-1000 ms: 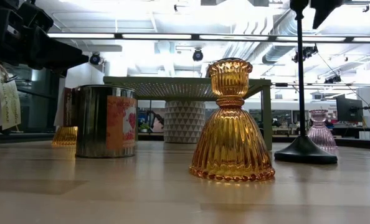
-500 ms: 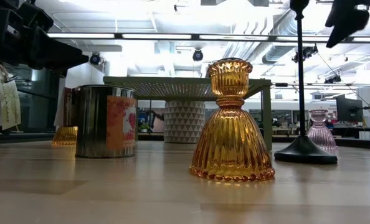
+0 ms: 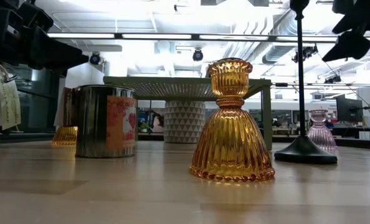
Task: Pick & Place candle stick holders
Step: Put the bottom silver scented candle on the shelf
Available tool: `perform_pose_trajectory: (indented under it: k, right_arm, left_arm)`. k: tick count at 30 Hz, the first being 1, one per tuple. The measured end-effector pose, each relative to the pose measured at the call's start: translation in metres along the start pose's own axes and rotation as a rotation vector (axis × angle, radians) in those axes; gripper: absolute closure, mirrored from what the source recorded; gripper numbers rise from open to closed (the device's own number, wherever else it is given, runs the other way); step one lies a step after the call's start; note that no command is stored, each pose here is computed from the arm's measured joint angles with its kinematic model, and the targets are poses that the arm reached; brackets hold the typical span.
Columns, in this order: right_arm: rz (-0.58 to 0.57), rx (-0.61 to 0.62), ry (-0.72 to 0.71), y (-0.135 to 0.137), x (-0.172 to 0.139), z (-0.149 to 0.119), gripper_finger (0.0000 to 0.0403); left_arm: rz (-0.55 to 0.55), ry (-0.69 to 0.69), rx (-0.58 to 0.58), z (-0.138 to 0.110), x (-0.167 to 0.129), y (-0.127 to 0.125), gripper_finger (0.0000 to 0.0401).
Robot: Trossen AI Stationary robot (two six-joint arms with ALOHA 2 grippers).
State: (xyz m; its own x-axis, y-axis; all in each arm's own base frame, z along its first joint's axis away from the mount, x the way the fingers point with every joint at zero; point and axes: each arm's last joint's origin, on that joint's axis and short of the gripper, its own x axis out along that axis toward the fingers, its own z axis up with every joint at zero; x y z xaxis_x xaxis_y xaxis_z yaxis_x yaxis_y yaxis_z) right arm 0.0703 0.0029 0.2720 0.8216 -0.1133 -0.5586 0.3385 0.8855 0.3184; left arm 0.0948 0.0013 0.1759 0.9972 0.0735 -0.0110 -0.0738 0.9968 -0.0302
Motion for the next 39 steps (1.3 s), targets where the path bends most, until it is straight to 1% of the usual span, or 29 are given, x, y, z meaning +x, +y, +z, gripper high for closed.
perform_pose_trajectory:
  k: [2, 5, 9, 15, 18, 21, 23, 26, 32, 39]
  right_arm:
    - [0.065, -0.043, -0.028, -0.001, 0.001, -0.004, 0.0003]
    - [0.13, -0.055, -0.04, -0.001, 0.0, -0.007, 0.0003]
    - [0.141, -0.053, -0.058, -0.001, -0.002, -0.007, 0.0003]
    - [0.201, -0.035, -0.167, 0.007, -0.001, 0.006, 0.0003]
    - [0.206, -0.082, -0.217, 0.011, 0.005, 0.011, 0.0003]
    - [0.196, -0.138, -0.308, 0.013, 0.018, 0.011, 0.0003]
    - [0.199, -0.169, -0.369, 0.013, 0.028, 0.008, 0.0003]
    - [0.192, -0.2, -0.406, 0.011, 0.04, 0.0, 0.0003]
    - [0.21, -0.196, -0.468, 0.006, 0.053, -0.014, 0.0003]
    - [0.212, -0.195, -0.477, 0.002, 0.057, -0.022, 0.0003]
  left_arm:
    - [0.0, 0.0, 0.0, 0.0, 0.0, 0.0, 0.0263]
    - [0.0, 0.0, 0.0, 0.0, 0.0, 0.0, 0.0263]
    - [0.0, 0.0, 0.0, 0.0, 0.0, 0.0, 0.0263]
    - [0.0, 0.0, 0.0, 0.0, 0.0, 0.0, 0.0263]
    - [0.0, 0.0, 0.0, 0.0, 0.0, 0.0, 0.0263]
    - [0.0, -0.001, 0.0, 0.0, 0.0, 0.0, 0.0263]
    - [0.0, 0.0, 0.0, 0.0, 0.0, 0.0, 0.0263]
    - [0.0, 0.0, 0.0, 0.0, 0.0, 0.0, 0.0263]
    - [0.0, 0.0, 0.0, 0.0, 0.0, 0.0, 0.0263]
    - [0.0, 0.0, 0.0, 0.0, 0.0, 0.0, 0.0263]
